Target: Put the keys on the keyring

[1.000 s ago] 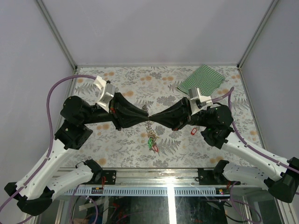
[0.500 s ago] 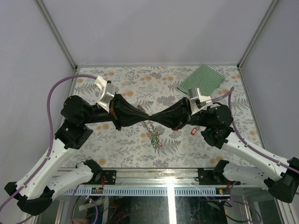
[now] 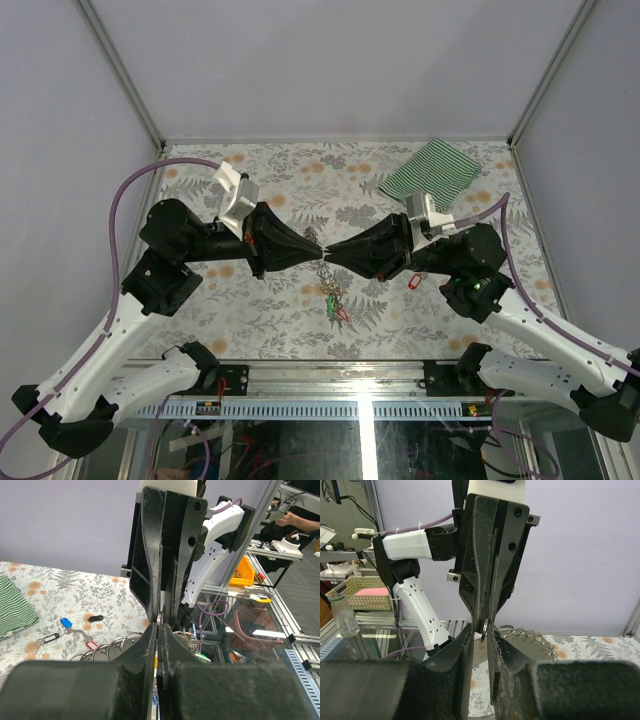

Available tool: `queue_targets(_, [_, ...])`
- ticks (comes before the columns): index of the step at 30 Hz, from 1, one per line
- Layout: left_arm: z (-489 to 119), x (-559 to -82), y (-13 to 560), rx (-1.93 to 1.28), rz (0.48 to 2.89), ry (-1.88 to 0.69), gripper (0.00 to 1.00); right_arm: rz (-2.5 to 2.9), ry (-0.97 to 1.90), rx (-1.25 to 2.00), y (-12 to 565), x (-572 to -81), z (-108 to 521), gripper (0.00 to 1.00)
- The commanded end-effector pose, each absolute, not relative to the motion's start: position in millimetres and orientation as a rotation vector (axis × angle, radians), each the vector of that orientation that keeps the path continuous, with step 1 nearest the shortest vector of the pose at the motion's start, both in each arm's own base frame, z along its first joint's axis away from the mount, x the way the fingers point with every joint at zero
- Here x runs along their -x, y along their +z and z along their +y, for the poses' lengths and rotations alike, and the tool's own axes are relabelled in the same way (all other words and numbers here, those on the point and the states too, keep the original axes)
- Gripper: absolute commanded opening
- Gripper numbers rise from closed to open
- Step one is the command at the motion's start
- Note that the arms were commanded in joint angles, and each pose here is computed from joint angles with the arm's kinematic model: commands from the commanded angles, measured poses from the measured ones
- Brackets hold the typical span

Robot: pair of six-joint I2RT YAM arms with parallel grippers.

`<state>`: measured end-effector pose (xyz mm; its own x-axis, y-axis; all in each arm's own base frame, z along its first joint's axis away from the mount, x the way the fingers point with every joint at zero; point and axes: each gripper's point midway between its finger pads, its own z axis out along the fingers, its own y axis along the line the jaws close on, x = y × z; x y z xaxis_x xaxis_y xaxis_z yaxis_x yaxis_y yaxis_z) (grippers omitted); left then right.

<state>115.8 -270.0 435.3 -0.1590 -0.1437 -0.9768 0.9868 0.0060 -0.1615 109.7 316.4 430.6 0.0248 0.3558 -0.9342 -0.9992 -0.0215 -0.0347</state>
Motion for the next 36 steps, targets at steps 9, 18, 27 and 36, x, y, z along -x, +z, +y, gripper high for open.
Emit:
queue_targets(9, [-267, -111, 451, -1.037, 1.166, -1.347, 0.00, 0.819, 1.278, 0.995, 460, -100, 302, 0.23])
queue_targets(18, [-266, -111, 452, -1.036, 1.171, -1.340, 0.00, 0.847, 1.271, 1.018, 453, -103, 307, 0.20])
queue_targets(27, [-267, -111, 452, -1.040, 1.175, -1.342, 0.00, 0.856, 1.274, 1.027, 451, -105, 310, 0.13])
queue_targets(36, [-266, -111, 452, -1.038, 1.175, -1.339, 0.00, 0.881, 1.270, 1.030, 446, -108, 312, 0.00])
